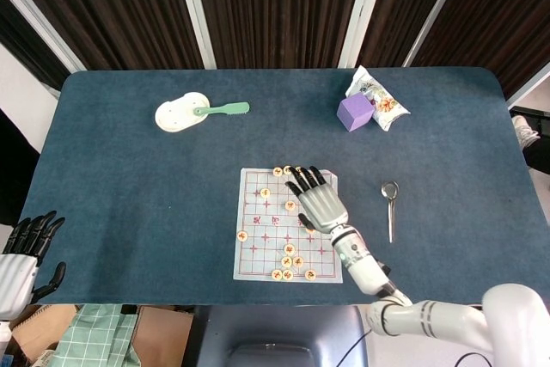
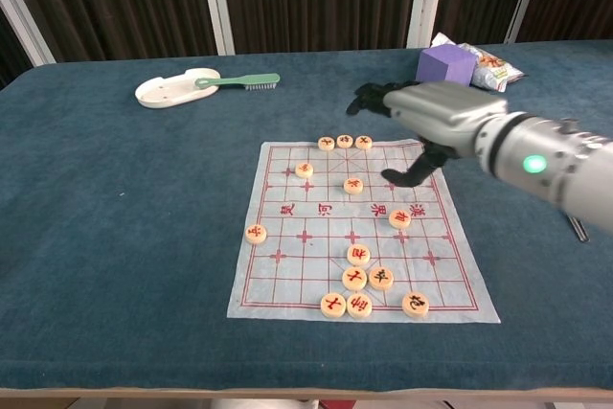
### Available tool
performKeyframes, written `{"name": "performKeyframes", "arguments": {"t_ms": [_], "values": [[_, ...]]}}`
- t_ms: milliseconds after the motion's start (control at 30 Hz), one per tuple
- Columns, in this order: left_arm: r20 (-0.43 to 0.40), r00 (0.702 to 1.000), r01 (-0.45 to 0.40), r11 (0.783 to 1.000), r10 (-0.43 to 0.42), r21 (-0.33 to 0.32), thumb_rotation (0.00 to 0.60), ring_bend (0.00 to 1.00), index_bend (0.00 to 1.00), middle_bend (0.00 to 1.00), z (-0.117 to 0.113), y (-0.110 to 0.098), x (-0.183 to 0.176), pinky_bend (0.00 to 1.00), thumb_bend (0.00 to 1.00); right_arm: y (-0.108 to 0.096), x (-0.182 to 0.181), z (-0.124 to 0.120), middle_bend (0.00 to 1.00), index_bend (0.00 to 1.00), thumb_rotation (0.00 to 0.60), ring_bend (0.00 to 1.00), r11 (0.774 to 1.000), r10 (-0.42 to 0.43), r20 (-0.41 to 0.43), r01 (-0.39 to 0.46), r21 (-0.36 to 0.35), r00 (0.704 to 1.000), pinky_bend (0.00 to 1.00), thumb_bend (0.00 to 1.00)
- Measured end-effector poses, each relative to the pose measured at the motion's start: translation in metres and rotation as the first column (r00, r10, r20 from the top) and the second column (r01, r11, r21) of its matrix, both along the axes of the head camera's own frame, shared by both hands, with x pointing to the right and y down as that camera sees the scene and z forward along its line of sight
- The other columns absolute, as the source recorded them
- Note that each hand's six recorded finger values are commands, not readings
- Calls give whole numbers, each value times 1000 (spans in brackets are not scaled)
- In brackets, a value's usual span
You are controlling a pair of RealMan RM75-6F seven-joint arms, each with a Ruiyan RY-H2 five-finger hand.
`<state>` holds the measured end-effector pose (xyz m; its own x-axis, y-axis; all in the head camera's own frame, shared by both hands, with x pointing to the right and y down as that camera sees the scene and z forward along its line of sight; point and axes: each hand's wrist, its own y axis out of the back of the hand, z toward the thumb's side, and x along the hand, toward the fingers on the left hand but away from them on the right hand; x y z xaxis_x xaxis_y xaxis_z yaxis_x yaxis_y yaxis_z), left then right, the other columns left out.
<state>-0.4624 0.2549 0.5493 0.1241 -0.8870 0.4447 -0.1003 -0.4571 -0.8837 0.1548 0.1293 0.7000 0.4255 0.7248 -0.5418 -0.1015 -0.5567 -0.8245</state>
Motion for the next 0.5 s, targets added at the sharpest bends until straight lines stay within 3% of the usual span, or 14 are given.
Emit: {"name": "performKeyframes", "arguments": {"t_ms": [133, 267, 333, 500], "values": [[5, 1000, -1, 1000, 1, 14, 600, 0, 0, 0, -3, 1, 1, 43, 463, 29, 70, -55, 0, 0, 600, 0, 999, 43, -19, -42, 29, 999, 0, 450], [18, 1000, -4, 1000, 4, 26, 600, 0, 0, 0, -4, 2, 2, 43, 463, 69, 151, -110, 0, 0, 600, 0, 983, 176, -66, -171, 68, 982, 0, 431], [27, 1000, -9, 1000, 8, 23, 600, 0, 0, 0, -2, 3, 4, 43, 462, 84, 179, -127, 0, 0, 600, 0, 966, 251, -65, -245, 83, 966, 0, 428], [51, 998, -22, 1000, 22, -2, 600, 0, 0, 0, 7, 5, 9, 43, 461, 119, 239, -137, 0, 0, 600, 0, 928, 361, -41, -355, 109, 932, 0, 428]]}}
